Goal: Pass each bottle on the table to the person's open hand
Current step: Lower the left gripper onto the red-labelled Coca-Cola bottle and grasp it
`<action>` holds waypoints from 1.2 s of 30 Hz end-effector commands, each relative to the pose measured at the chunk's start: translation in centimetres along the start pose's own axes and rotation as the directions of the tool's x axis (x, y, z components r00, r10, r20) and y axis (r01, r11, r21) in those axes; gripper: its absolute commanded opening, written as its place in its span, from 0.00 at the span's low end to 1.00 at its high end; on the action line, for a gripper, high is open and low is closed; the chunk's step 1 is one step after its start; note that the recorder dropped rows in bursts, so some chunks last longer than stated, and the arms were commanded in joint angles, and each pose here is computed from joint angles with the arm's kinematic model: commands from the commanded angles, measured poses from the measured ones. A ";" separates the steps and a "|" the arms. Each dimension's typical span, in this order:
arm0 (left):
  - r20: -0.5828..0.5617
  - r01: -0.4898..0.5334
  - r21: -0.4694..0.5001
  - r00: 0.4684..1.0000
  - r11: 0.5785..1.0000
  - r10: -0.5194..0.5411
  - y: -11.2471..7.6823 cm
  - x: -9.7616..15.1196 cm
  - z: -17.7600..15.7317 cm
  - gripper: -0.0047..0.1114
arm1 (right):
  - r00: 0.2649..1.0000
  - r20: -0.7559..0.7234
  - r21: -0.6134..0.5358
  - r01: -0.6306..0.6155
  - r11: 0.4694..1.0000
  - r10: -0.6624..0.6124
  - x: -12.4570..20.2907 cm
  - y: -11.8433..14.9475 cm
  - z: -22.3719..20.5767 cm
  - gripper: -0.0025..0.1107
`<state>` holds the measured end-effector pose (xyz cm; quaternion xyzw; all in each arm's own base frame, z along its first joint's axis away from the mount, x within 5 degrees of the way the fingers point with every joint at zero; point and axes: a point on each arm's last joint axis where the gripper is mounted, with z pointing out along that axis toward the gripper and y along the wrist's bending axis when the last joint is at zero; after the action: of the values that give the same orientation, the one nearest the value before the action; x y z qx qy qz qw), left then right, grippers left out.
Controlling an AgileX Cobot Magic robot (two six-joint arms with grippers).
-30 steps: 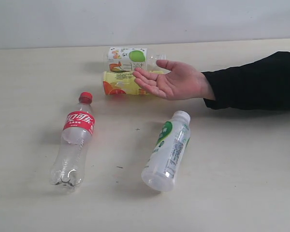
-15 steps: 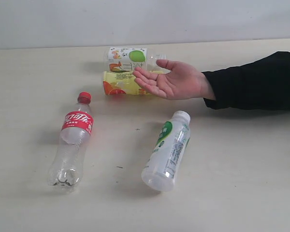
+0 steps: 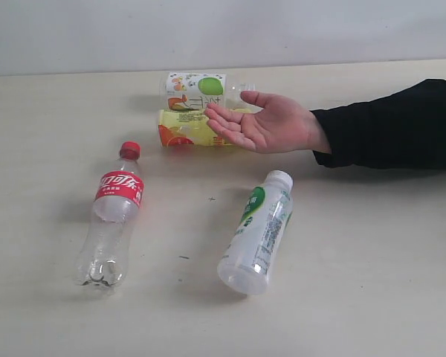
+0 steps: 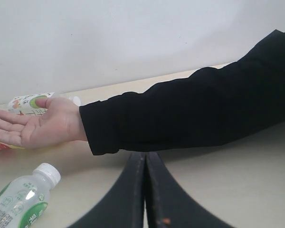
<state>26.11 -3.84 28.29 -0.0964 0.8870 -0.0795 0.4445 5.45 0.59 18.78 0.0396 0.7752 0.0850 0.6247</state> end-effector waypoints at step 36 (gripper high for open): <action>-0.702 -0.474 0.125 0.579 0.872 0.415 -11.3 13.5 10.8 0.76 | 1.000 0.010 0.001 0.006 1.000 -0.006 0.0 0.0 0.0 0.02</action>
<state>27.89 -18.20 14.64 0.1461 0.9859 0.0400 0.0716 5.45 0.59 18.78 0.0396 0.7752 0.0850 0.6247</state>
